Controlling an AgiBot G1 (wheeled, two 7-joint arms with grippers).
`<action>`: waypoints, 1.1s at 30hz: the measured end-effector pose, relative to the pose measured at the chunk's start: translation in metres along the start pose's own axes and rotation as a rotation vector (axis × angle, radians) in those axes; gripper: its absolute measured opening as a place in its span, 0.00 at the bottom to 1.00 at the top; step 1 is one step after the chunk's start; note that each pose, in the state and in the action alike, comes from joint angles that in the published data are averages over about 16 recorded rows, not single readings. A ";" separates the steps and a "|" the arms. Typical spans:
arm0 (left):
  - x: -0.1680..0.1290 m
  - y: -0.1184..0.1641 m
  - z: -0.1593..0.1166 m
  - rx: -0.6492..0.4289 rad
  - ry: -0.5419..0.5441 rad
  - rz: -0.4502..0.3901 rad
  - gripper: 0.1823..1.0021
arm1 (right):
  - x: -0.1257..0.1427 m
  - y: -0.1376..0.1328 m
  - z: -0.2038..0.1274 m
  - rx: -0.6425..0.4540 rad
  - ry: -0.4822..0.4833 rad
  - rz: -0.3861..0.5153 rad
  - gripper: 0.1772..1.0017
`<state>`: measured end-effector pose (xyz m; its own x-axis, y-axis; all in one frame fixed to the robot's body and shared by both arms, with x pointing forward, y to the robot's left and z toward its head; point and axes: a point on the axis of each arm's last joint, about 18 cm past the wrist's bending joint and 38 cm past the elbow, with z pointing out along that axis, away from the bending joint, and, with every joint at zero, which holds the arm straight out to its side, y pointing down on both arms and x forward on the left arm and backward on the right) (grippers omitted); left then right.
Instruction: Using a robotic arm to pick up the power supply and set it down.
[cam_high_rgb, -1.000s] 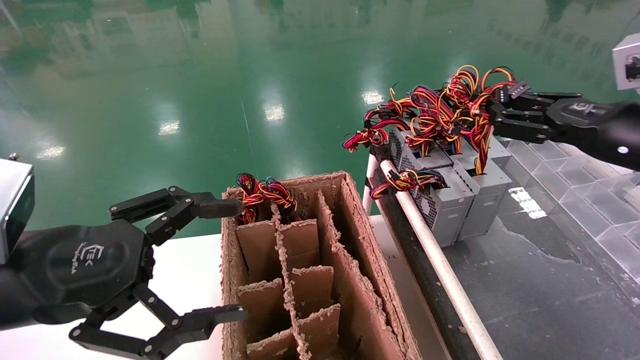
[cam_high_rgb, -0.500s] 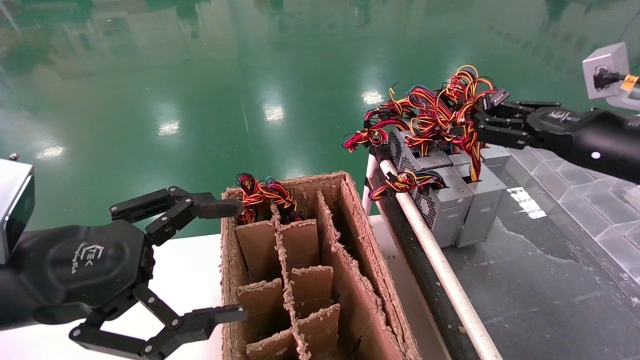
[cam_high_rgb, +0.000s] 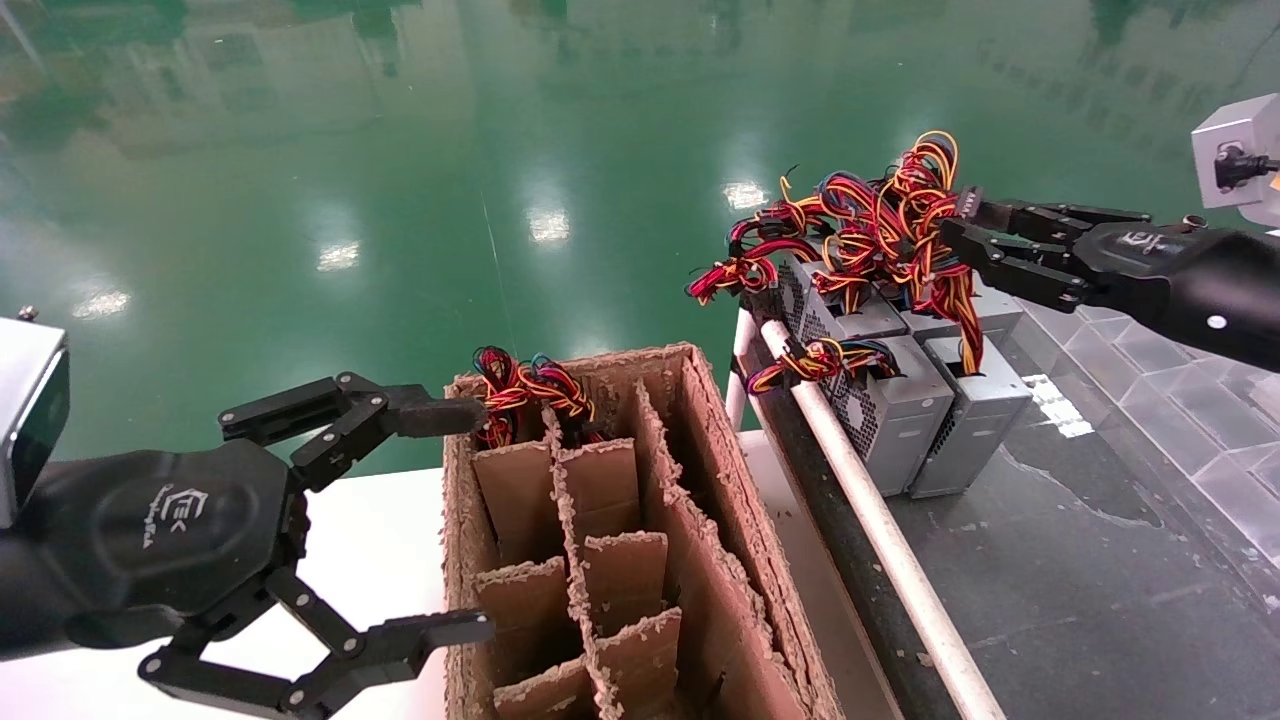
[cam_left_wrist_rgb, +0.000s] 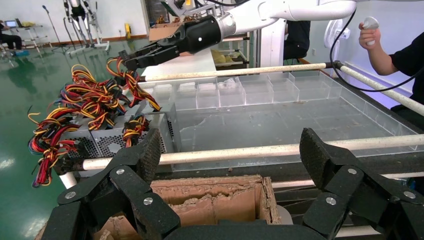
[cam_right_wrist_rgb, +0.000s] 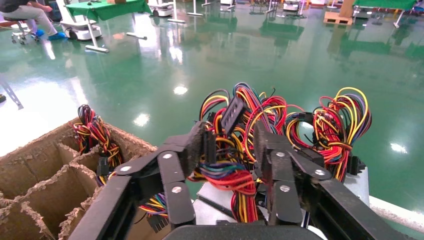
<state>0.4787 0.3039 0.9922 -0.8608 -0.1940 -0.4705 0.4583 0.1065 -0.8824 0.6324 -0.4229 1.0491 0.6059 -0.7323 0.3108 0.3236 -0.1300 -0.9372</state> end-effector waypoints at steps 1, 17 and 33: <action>0.000 0.000 0.000 0.000 0.000 0.000 1.00 | 0.000 -0.001 -0.001 0.002 0.001 -0.002 0.23; 0.000 0.000 0.000 0.000 0.000 0.000 1.00 | 0.004 -0.029 -0.014 0.140 0.026 -0.043 0.64; 0.000 0.000 0.000 0.000 -0.001 0.000 1.00 | -0.020 -0.039 -0.007 0.242 -0.062 -0.013 0.95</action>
<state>0.4787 0.3041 0.9922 -0.8608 -0.1946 -0.4703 0.4582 0.1062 -0.8825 0.6024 -0.4080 1.0781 0.6415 -0.6886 0.3382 0.4918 0.0307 -0.8702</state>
